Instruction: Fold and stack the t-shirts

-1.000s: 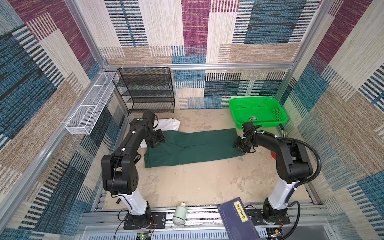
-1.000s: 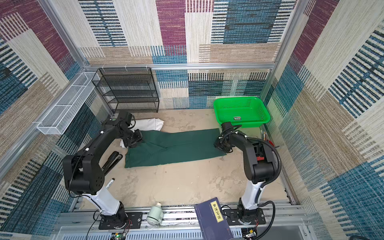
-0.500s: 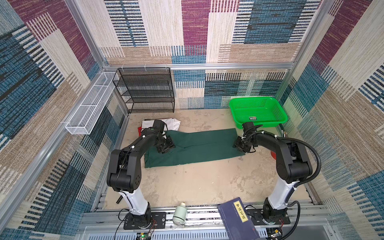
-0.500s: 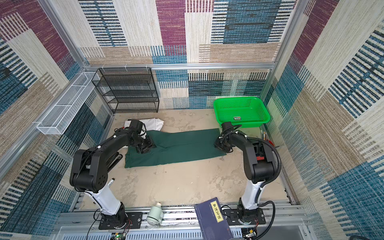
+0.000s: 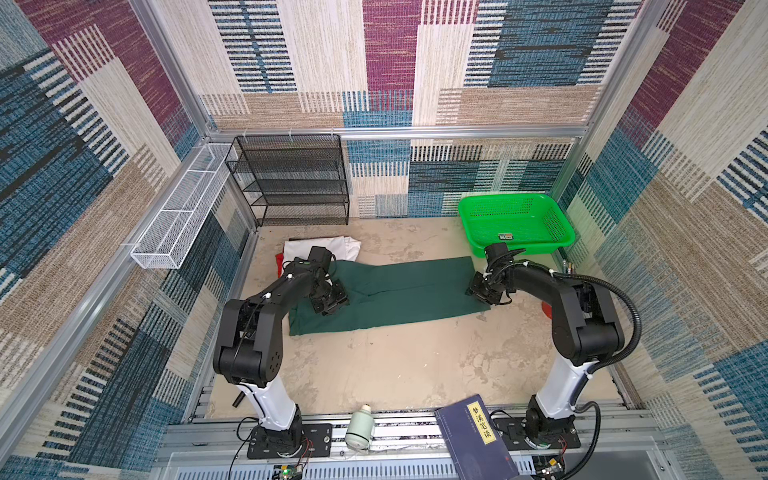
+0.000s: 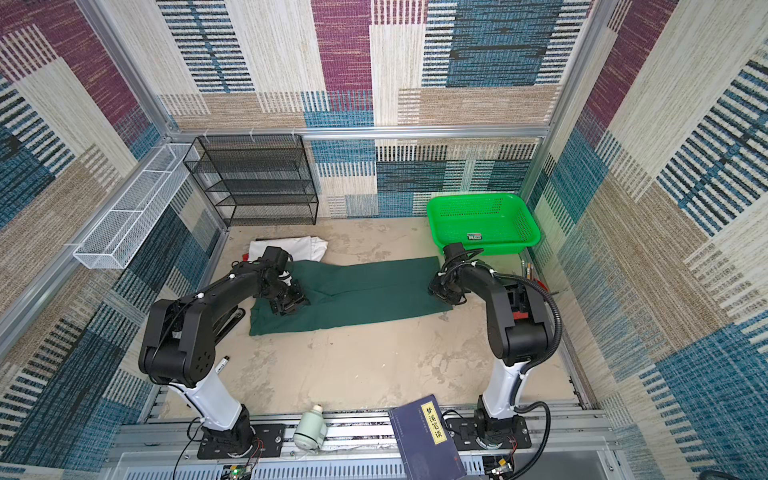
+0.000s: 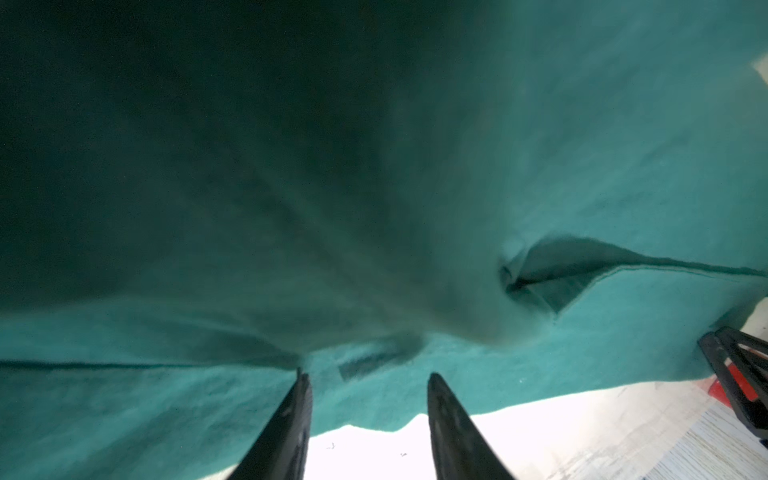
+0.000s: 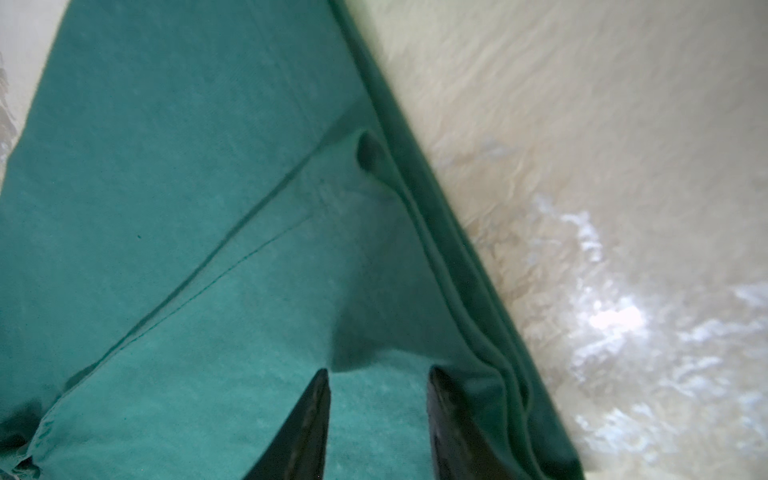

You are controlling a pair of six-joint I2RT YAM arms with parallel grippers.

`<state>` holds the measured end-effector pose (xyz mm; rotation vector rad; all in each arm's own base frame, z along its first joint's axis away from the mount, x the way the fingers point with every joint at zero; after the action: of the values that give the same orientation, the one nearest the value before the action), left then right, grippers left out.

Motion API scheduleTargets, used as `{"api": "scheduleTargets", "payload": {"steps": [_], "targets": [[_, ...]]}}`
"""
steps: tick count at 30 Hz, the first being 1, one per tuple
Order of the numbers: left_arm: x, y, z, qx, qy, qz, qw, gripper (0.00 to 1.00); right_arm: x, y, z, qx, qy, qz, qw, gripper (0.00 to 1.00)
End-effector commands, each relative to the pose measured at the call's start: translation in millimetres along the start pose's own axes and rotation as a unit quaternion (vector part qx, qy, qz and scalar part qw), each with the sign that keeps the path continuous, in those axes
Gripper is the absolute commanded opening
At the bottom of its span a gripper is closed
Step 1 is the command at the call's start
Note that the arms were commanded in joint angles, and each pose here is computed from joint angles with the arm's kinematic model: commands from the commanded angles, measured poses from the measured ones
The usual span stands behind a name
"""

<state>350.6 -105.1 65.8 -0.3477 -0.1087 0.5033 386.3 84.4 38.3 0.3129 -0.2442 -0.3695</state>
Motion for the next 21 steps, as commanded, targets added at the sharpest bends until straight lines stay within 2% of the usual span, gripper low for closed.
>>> {"api": "scheduleTargets", "payload": {"steps": [1,4,8,12,13,21], "targets": [[13.7,-8.4,-3.5,-0.013,-0.024,0.001,1.0,0.46,-13.8,-11.6,-5.8,-0.025,0.031,-0.004,0.999,0.42],[19.9,-11.6,-5.6,-0.012,-0.028,0.0,1.0,0.4,-13.0,-11.0,-4.6,-0.025,0.03,-0.003,0.999,0.42],[21.8,-10.2,-9.1,-0.002,-0.024,0.004,1.0,0.27,-12.8,-11.2,-4.2,-0.025,0.029,-0.003,0.999,0.42],[22.5,-12.8,-4.9,-0.009,-0.028,0.005,1.0,0.07,-14.4,-11.3,-4.2,-0.024,0.028,-0.003,0.999,0.42],[23.1,-15.2,-1.1,-0.012,-0.03,0.003,0.999,0.04,-14.8,-11.6,-4.6,-0.024,0.029,-0.004,0.999,0.42],[34.2,-35.4,25.6,-0.016,-0.035,-0.038,0.999,0.03,-16.6,-11.9,-2.7,-0.021,0.028,-0.006,0.999,0.42]]}}
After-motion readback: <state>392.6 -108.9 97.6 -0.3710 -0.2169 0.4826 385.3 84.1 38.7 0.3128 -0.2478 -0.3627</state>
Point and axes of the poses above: each gripper's point midway between its finger pads, its own z axis back along the fingers, its own y axis along the line the jaws close on, x = y × z, the point moved 1 cm from there along z, back along the fingers, and after that the axes turned 5 degrees about z, right-handed, at the moved point
